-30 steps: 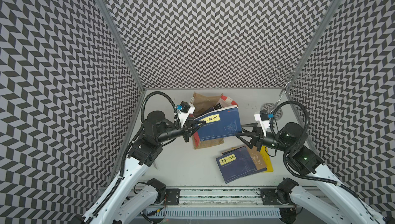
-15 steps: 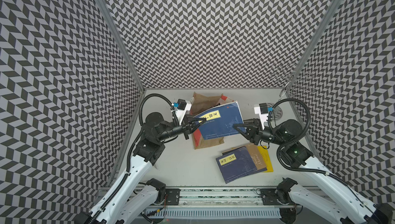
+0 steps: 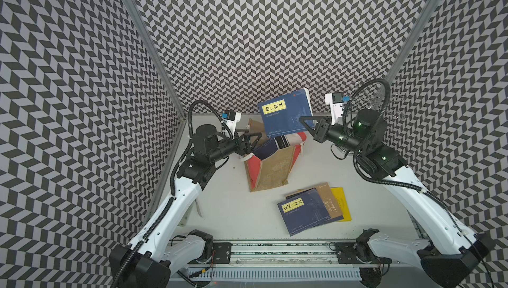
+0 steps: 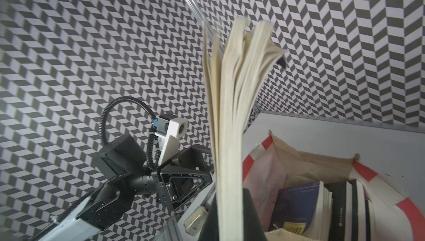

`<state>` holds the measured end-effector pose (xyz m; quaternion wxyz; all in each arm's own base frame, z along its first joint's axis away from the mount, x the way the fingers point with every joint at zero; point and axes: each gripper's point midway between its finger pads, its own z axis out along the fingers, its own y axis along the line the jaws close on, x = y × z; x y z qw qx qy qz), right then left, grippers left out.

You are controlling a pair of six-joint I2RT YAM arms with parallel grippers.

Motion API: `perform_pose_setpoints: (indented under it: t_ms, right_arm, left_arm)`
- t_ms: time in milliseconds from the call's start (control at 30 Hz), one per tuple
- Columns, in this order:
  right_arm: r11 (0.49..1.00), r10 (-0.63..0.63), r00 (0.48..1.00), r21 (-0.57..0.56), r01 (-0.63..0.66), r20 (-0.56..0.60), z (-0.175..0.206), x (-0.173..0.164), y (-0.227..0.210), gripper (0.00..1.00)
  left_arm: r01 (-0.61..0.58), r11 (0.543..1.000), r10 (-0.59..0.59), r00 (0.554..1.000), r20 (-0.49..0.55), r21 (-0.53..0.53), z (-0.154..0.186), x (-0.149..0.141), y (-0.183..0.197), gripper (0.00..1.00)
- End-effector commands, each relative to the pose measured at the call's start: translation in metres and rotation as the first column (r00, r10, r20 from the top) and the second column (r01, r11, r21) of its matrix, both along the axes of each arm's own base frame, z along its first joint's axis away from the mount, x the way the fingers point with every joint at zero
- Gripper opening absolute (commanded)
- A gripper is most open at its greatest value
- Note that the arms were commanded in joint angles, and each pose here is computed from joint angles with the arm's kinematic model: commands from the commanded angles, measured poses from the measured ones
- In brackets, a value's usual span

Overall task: Put the books into the canvas bag
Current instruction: Place the book in the canvas bag.

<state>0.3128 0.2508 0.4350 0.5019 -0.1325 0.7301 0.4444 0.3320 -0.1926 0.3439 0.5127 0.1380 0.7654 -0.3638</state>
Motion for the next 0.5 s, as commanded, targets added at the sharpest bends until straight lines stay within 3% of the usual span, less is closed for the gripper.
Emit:
perform_pose_setpoints:
  t_ms: [0, 167, 267, 333, 467]
  right_arm:
    - [0.99, -0.06, 0.997, -0.133, 0.053, -0.051, -0.022, 0.018, -0.003, 0.0]
    - [0.978, -0.098, 0.994, -0.189, 0.086, -0.052, -0.023, 0.032, -0.003, 0.0]
    - [0.971, -0.088, 0.994, -0.229, 0.07, -0.071, -0.031, 0.036, 0.005, 0.0]
    - [0.967, -0.07, 0.994, -0.252, 0.047, -0.083, -0.039, 0.035, 0.014, 0.0]
    - [0.949, -0.06, 0.992, -0.315, 0.021, -0.115, -0.064, 0.031, 0.035, 0.0]
  left_arm:
    - [-0.138, 0.975, 0.159, 0.981, -0.113, 0.177, -0.04, 0.021, 0.026, 0.77]
    - [-0.209, 0.935, 0.268, 0.945, -0.187, 0.285, -0.071, 0.037, 0.04, 0.72]
    - [-0.229, 0.918, 0.305, 0.929, -0.208, 0.322, -0.079, 0.043, 0.046, 0.65]
    - [-0.236, 0.91, 0.32, 0.923, -0.213, 0.341, -0.084, 0.044, 0.048, 0.53]
    - [-0.25, 0.897, 0.343, 0.914, -0.216, 0.365, -0.089, 0.046, 0.052, 0.2]
